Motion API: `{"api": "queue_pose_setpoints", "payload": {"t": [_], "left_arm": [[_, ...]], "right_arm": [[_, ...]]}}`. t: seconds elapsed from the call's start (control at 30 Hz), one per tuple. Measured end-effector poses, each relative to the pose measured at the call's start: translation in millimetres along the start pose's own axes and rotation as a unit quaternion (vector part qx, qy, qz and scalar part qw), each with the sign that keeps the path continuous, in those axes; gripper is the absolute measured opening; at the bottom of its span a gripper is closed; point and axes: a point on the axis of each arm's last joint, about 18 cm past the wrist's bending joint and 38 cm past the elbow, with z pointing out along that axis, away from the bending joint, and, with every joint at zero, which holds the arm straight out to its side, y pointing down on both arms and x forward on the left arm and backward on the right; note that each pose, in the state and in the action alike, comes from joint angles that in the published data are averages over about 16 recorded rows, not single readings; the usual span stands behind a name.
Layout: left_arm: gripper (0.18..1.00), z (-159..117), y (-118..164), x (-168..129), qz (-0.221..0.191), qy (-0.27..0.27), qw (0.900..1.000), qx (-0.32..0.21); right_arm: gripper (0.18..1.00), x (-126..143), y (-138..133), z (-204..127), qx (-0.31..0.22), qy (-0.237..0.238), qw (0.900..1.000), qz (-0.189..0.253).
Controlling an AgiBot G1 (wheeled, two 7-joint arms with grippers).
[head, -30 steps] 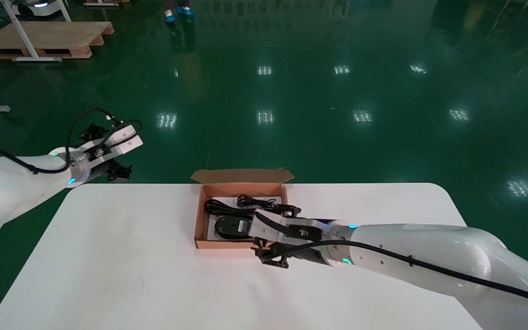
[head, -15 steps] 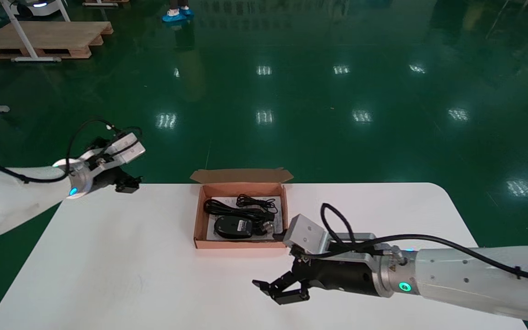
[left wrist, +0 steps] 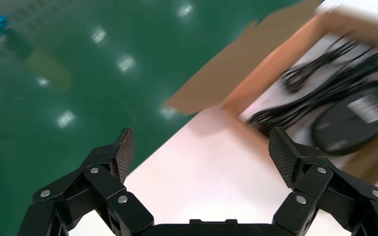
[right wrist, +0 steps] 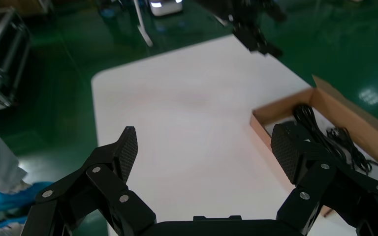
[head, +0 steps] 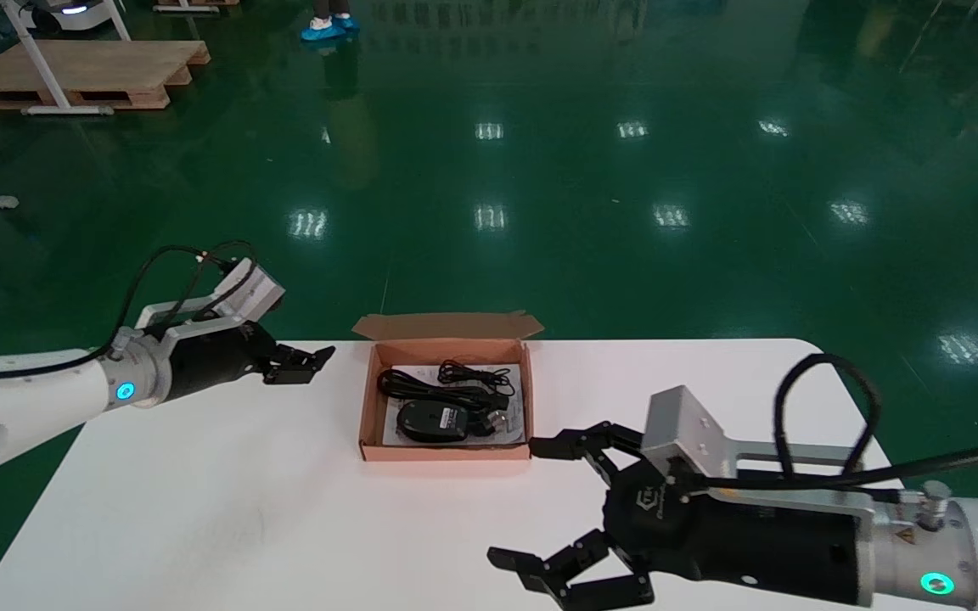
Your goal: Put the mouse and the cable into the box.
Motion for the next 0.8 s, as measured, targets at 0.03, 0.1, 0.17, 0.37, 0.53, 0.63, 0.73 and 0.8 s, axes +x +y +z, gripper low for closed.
{"api": "queue_pose_setpoints", "payload": {"t": [0.03,0.1,0.17,0.37,0.53,0.63,0.73,0.8], "left_arm": [[1.001,-3,-1,2,-0.007,0.008,0.9999,0.009],[1.001,-10,-3,7,-0.021,0.026,0.9991,0.027],[1.001,-17,-5,12,-0.033,0.043,0.9975,0.045],[1.001,-45,-15,25,-0.061,0.096,0.9886,0.099],[1.001,-73,-25,37,-0.073,0.143,0.9768,0.142],[1.001,-91,-31,45,-0.077,0.172,0.9681,0.166],[1.001,-111,-37,53,-0.076,0.202,0.9581,0.189],[1.001,-125,-41,59,-0.075,0.222,0.9508,0.203]], "right_arm": [[1.000,-3,-3,-6,0.008,-0.004,1.000,0.001],[1.000,-9,-9,-19,0.025,-0.013,1.000,0.001],[1.000,-16,-16,-31,0.042,-0.023,0.999,-0.001],[1.001,-35,-36,-66,0.085,-0.048,0.995,-0.013],[1.001,-47,-46,-85,0.106,-0.063,0.992,-0.025],[1.001,-51,-50,-91,0.113,-0.068,0.991,-0.029],[1.001,-52,-52,-94,0.115,-0.070,0.990,-0.031],[1.001,-52,-52,-94,0.116,-0.070,0.990,-0.031]]}}
